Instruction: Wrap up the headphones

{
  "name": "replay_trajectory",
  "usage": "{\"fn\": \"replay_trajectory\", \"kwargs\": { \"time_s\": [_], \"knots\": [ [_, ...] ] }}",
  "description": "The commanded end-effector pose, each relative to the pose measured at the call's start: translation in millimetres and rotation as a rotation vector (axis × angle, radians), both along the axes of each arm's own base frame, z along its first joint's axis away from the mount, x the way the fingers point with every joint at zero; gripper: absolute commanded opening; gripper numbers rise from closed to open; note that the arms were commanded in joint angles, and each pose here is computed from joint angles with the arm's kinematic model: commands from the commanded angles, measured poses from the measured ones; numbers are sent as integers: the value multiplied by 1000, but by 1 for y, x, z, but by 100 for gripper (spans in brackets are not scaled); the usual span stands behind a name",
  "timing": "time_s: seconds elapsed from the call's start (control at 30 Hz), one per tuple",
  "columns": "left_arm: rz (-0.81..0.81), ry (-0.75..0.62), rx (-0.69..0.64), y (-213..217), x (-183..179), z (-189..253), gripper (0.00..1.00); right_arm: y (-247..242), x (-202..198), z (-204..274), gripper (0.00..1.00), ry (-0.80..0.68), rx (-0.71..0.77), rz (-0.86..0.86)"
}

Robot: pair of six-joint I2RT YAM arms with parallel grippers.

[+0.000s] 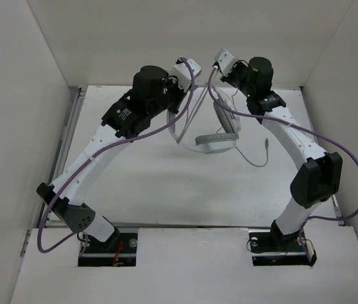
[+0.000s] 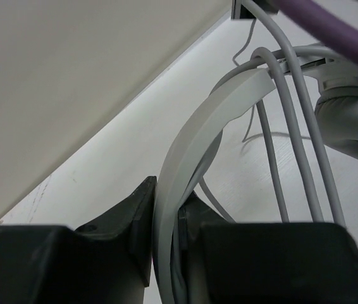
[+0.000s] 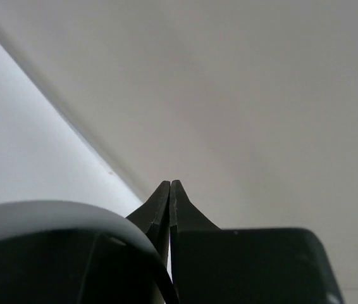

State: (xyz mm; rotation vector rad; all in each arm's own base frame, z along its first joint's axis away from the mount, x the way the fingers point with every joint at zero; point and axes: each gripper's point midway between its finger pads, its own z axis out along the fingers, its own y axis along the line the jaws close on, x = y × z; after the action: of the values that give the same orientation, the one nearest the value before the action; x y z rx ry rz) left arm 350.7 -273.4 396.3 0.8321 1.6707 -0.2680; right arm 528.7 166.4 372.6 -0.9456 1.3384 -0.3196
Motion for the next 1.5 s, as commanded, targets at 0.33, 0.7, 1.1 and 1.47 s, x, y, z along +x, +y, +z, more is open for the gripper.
{"fn": "replay_trajectory", "kwargs": {
  "time_s": [0.33,0.7,1.1,1.47],
  "knots": [
    [-174,-158,-448,-34,-38,174,0,95,-108,-31,19,651,939,666],
    [-143,-254,-597,-25,-39,231,1,149,-175,-40,43,846,1190,849],
    [92,-398,-695,33,-10,269,1,185,-232,-54,52,993,1145,968],
    [570,-645,-663,146,37,286,1,219,-300,-64,36,1082,944,1155]
  ]
}}
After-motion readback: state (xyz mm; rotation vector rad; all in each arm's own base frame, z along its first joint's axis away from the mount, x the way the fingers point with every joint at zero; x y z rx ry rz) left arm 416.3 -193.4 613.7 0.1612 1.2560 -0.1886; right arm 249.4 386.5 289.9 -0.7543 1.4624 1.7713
